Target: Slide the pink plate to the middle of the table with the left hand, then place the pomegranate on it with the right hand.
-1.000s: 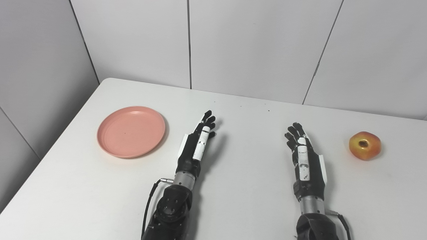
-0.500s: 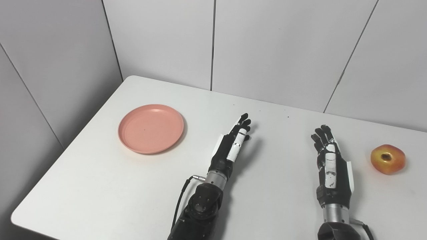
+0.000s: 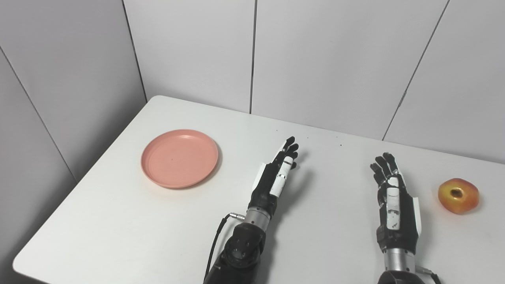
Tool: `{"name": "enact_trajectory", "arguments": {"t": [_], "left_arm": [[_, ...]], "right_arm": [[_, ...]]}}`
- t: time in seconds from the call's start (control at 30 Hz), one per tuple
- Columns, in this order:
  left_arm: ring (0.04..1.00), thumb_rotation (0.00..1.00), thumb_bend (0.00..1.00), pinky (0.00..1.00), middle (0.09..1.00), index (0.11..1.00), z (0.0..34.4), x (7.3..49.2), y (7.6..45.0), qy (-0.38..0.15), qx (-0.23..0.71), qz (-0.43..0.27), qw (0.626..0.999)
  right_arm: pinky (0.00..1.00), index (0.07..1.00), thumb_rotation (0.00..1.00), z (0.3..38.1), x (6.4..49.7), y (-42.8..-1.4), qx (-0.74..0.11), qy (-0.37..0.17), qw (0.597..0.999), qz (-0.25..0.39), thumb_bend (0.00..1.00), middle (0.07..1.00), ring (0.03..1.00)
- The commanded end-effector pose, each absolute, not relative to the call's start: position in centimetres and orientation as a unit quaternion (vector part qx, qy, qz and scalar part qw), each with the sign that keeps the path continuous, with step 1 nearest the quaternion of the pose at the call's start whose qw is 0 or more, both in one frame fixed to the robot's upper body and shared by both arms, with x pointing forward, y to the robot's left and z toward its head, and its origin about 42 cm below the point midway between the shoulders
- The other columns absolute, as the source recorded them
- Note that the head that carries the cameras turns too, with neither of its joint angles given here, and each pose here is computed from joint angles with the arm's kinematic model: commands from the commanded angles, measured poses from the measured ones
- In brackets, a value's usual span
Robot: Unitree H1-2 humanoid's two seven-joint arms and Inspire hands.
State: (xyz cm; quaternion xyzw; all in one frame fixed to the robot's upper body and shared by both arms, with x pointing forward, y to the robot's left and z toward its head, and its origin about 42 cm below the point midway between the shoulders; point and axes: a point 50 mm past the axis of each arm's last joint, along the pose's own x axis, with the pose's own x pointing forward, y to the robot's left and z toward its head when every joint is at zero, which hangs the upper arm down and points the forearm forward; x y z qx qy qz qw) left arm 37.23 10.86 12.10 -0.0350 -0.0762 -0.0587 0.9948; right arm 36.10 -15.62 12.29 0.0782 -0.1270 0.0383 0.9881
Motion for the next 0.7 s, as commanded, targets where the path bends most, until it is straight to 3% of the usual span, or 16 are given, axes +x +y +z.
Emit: {"name": "enact_trajectory", "arguments": {"t": [0.0,0.4,0.67], "left_arm": [[0.93,1.0,0.27,0.89,0.938,0.928,10.8,36.5,10.9,-0.076,-0.034,-0.054,0.995],[0.922,1.0,0.23,0.89,0.925,0.909,11.4,36.6,11.2,-0.097,-0.026,-0.046,0.994],[0.913,1.0,0.26,0.87,0.916,0.904,12.2,36.7,11.7,-0.115,-0.025,-0.029,0.993]], "right_arm": [[0.98,0.901,0.91,9.7,34.7,-16.9,0.067,-0.101,0.992,0.028,0.6,0.899,0.899],[1.0,0.909,0.91,9.8,34.9,-16.8,0.056,-0.094,0.994,0.027,0.57,0.907,0.905],[1.0,0.909,0.91,9.7,34.8,-16.8,0.053,-0.09,0.994,0.025,0.57,0.909,0.913]]}}
